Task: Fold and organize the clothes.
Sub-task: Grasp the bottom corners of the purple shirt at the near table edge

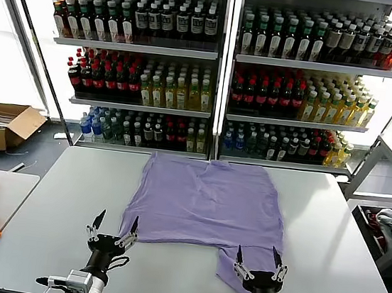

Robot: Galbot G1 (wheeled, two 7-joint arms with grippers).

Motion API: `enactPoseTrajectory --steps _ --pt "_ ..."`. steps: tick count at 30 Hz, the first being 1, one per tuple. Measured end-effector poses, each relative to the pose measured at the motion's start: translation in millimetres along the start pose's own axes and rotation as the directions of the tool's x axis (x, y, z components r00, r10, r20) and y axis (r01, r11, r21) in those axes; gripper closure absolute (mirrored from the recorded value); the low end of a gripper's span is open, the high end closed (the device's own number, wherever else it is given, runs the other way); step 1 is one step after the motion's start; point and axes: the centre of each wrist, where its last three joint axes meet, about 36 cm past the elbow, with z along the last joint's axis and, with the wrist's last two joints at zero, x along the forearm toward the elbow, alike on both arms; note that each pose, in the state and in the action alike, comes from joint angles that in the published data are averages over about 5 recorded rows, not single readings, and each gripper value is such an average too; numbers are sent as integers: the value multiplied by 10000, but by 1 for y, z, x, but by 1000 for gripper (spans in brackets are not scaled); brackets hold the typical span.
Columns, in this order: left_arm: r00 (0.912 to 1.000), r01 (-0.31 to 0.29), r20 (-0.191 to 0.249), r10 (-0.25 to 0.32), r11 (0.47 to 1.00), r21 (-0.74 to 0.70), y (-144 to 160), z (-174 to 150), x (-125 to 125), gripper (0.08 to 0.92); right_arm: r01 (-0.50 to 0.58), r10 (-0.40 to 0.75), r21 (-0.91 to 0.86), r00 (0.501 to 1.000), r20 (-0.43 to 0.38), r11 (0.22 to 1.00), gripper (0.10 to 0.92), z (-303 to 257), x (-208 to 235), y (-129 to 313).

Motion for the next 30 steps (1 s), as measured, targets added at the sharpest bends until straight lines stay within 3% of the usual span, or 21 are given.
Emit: enactPoseTrajectory --steps 14,30 --pt "9929 -143 -1187 87 9988 -467 16 9 -7 177 -231 229 -2 9957 -897 9997 200 10 16 4" --pt "9803 -177 -1975 81 9987 -470 27 19 -20 177 -513 469 -246 9868 -1552 9984 200 21 14 6"
